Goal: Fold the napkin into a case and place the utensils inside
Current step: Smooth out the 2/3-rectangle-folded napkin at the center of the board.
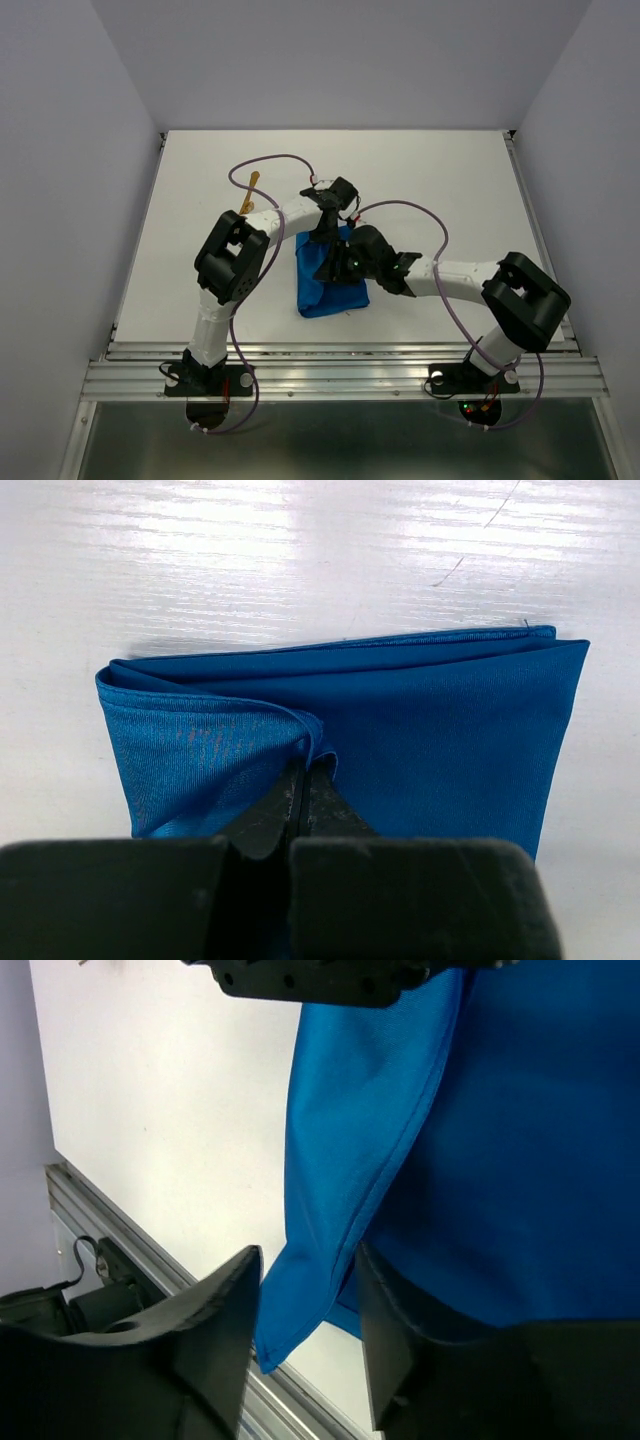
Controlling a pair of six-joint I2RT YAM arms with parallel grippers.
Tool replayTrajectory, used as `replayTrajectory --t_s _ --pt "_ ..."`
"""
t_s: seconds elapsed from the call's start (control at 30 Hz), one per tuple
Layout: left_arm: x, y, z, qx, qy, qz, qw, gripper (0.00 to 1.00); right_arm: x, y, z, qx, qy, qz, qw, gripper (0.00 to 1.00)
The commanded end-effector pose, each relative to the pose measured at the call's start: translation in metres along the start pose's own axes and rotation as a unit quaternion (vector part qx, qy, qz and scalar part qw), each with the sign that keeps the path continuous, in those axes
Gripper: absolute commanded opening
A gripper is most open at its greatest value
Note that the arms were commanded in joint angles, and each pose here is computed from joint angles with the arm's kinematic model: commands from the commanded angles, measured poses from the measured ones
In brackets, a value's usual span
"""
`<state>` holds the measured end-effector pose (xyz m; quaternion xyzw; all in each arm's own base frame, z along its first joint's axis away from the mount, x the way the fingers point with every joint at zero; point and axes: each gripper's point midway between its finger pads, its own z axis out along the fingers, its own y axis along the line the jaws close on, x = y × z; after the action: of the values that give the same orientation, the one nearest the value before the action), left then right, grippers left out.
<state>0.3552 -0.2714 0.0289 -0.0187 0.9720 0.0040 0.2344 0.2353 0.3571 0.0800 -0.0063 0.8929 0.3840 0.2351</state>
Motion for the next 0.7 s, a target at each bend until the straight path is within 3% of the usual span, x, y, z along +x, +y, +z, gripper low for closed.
replayTrajectory --t_s 0.0,0.17,0.37,0.67 --pt "-0.016 -0.002 -0.013 0.001 -0.024 -0.009 1.0 0.0 -0.012 0.012 -0.009 -0.014 -0.039 0.002 0.999 0.58" --pt "-0.017 -0.003 -0.013 0.0 -0.025 -0.009 1.0 0.0 0.003 0.005 -0.003 -0.016 -0.014 0.02 1.0 0.64" --pt "-0.019 -0.004 -0.013 0.001 -0.026 -0.01 1.0 0.0 0.02 0.003 0.004 -0.025 0.017 0.027 0.999 0.63" --pt "-0.019 -0.005 -0.012 0.002 -0.027 -0.008 1.0 0.0 0.028 -0.003 0.011 -0.025 0.029 0.031 0.999 0.53"
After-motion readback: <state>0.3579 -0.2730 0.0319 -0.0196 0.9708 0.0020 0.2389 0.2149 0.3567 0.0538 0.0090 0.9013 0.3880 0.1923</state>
